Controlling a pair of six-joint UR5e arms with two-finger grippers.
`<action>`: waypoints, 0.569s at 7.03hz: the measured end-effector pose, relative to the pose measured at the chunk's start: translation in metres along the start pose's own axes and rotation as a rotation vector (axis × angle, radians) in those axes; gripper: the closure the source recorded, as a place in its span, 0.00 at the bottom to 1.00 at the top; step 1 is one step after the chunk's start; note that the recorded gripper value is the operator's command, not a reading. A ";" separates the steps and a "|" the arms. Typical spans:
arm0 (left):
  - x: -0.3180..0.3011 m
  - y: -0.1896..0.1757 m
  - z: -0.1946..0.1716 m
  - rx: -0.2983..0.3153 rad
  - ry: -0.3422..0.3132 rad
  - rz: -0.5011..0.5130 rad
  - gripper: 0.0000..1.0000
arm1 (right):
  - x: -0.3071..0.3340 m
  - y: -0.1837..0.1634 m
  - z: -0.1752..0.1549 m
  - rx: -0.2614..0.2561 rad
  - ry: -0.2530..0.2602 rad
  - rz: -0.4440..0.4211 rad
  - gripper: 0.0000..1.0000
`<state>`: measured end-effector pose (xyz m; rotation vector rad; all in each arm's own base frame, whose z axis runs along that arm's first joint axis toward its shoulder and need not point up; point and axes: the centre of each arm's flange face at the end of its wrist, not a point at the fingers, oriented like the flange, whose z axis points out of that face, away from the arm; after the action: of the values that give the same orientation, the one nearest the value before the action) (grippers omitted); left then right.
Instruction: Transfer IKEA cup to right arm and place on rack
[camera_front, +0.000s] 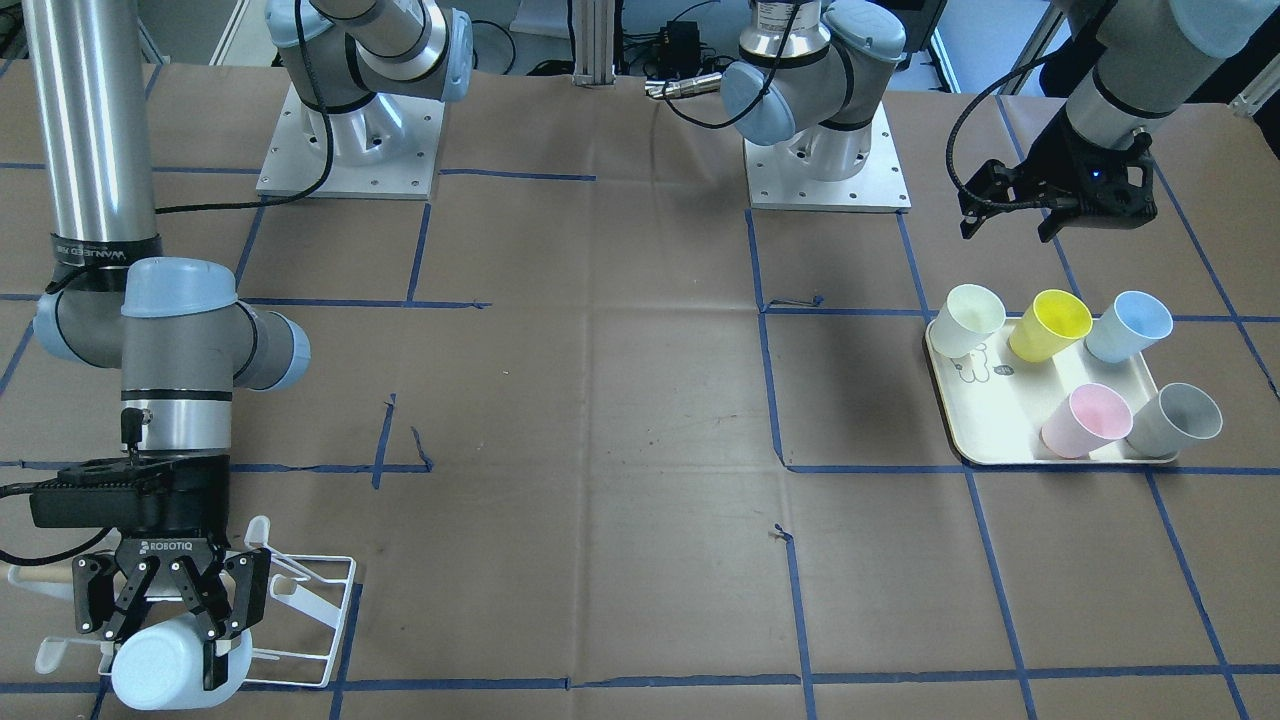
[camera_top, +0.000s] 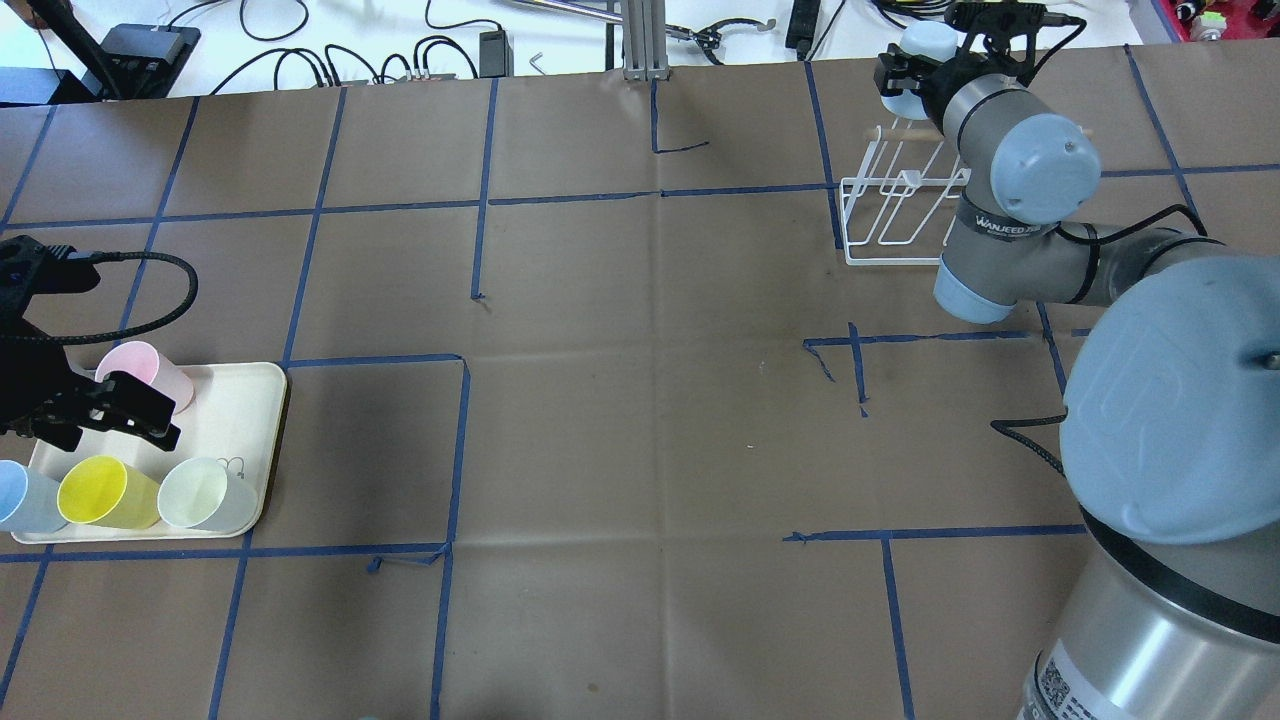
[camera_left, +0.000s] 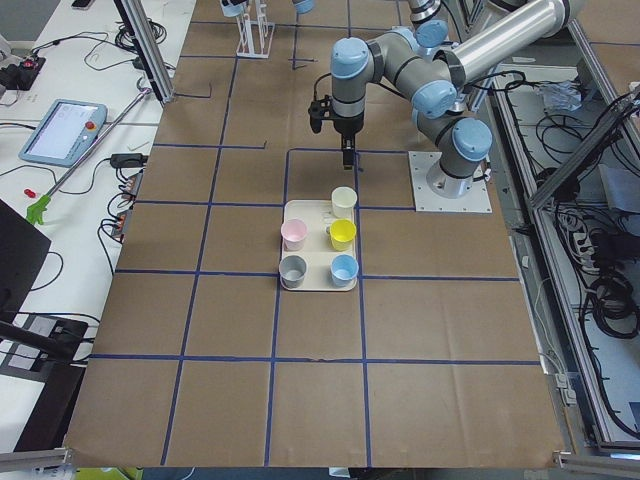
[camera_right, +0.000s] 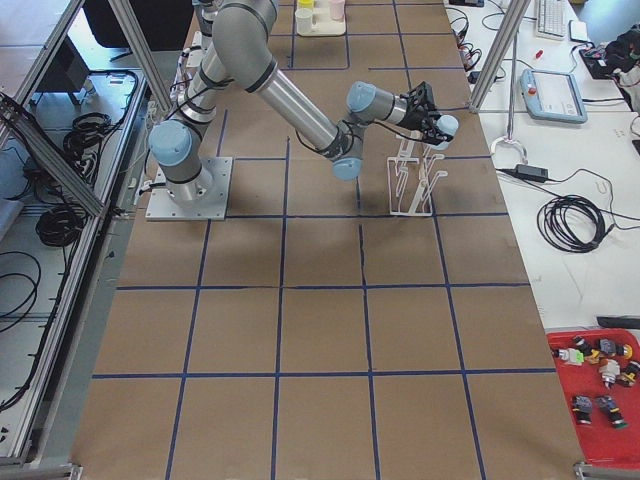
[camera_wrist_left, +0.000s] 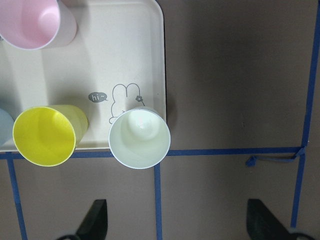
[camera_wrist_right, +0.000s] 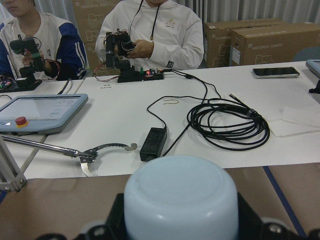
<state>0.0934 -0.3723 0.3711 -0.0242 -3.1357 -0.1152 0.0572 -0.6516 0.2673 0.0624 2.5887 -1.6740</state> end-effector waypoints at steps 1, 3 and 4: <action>-0.001 0.000 0.016 0.013 -0.008 -0.002 0.04 | -0.001 0.002 0.000 -0.003 0.006 0.005 0.00; 0.004 0.003 0.059 0.048 -0.028 -0.004 0.04 | -0.001 0.005 0.001 -0.014 0.011 0.036 0.00; 0.007 0.004 0.079 0.057 -0.022 -0.004 0.05 | -0.001 0.005 0.002 -0.017 0.012 0.045 0.00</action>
<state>0.0864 -0.3620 0.2925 -0.0197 -3.1595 -0.0261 0.0583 -0.6510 0.2619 0.1296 2.5891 -1.6421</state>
